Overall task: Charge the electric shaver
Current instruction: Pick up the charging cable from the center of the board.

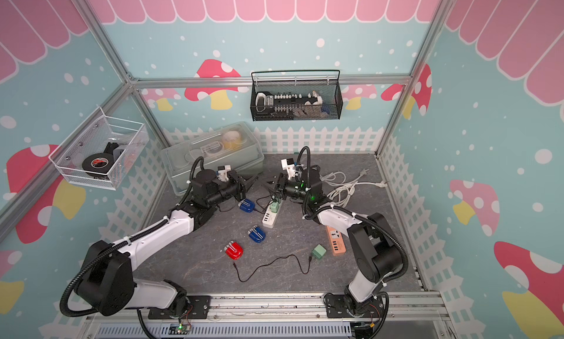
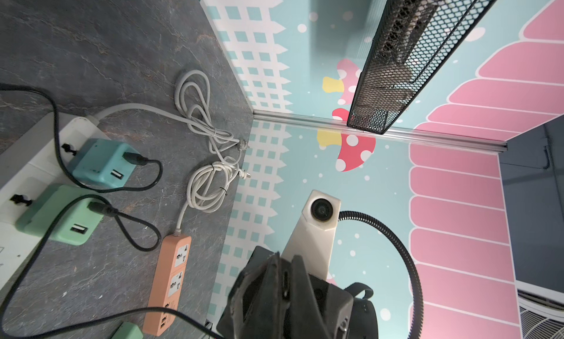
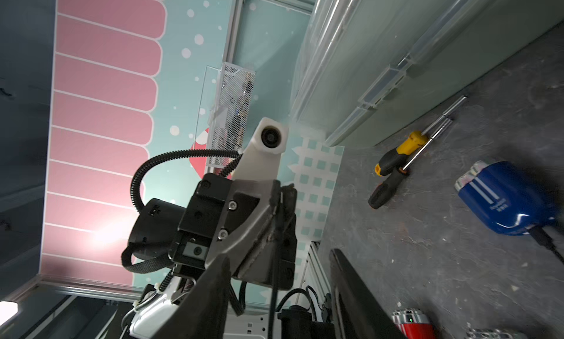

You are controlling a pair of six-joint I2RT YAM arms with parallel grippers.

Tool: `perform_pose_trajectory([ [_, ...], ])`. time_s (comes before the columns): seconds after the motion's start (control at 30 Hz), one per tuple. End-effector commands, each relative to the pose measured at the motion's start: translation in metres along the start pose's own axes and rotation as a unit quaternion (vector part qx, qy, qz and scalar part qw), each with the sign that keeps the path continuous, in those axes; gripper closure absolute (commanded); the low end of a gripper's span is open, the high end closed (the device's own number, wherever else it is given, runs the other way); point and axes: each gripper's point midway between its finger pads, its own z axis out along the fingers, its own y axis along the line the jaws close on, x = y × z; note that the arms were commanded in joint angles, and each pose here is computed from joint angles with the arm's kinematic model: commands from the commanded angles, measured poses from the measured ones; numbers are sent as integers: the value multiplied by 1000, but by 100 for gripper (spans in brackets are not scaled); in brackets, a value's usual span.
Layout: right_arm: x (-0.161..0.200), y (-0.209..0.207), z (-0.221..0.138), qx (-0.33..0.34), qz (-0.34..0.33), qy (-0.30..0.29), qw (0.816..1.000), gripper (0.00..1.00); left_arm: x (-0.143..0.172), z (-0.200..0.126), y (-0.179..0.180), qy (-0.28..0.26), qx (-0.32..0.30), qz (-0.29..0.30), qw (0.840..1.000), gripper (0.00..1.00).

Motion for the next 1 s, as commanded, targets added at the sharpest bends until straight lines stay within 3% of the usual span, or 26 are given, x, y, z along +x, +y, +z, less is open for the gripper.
perform_pose_trajectory([
  [0.0, -9, 37, 6, -57, 1, -17, 998, 51, -1, 0, -5, -12, 16, -8, 1000, 100],
  [0.7, -18, 13, 13, -15, 52, -30, 998, 85, 4, 2, 1, -10, 18, -12, 1000, 100],
  [0.97, -18, 7, 13, -1, 58, -32, 998, 92, 6, 0, -1, -8, 19, -12, 1000, 100],
])
